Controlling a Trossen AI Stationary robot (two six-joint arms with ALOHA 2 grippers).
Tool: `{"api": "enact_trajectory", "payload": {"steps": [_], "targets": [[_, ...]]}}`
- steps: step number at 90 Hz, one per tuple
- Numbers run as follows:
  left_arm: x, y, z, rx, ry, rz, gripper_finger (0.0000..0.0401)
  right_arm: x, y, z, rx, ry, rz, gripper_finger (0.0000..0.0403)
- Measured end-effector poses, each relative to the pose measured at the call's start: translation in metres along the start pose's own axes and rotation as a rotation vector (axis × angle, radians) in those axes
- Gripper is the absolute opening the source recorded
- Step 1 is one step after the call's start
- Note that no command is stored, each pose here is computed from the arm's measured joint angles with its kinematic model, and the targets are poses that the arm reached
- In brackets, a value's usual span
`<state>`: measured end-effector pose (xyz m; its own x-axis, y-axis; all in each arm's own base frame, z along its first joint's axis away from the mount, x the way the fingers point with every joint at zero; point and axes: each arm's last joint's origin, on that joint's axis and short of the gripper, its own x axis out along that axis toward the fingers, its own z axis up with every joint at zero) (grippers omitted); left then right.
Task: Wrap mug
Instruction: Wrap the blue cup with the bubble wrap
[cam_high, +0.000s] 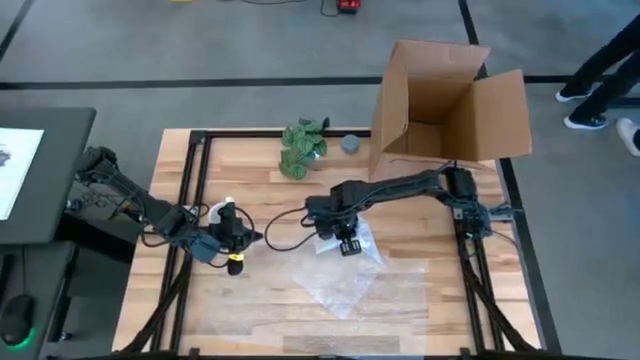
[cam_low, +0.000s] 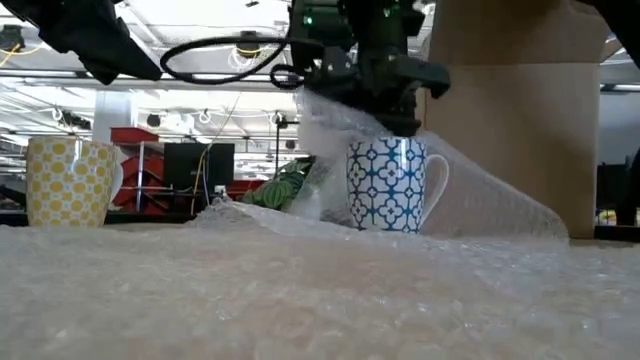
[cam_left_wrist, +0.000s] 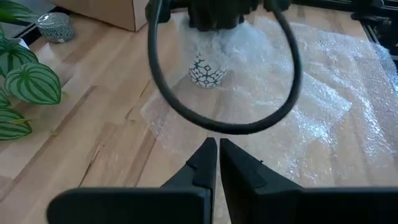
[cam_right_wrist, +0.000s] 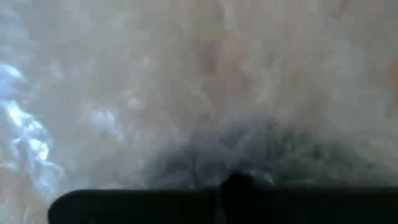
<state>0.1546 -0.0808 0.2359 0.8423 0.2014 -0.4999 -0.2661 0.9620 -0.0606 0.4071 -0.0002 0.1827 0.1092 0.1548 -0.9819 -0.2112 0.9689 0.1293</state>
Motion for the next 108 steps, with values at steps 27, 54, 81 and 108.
{"api": "enact_trajectory", "payload": {"steps": [27,54,81,108], "targets": [[0.0,0.0,0.0,0.0,-0.002,0.0,0.0,0.0,-0.004,-0.004,0.011,0.01,-0.016,0.0],[0.0,0.0,0.0,0.0,-0.003,0.0,0.0,-0.067,0.006,-0.001,0.056,0.011,-0.112,0.0],[0.0,0.0,0.0,0.027,-0.004,-0.002,0.0,-0.126,0.043,-0.014,0.079,-0.148,-0.155,0.0],[0.008,-0.015,-0.002,0.3,0.058,-0.199,0.0,-0.122,0.168,0.001,-0.195,-0.43,-0.048,0.0]]}}
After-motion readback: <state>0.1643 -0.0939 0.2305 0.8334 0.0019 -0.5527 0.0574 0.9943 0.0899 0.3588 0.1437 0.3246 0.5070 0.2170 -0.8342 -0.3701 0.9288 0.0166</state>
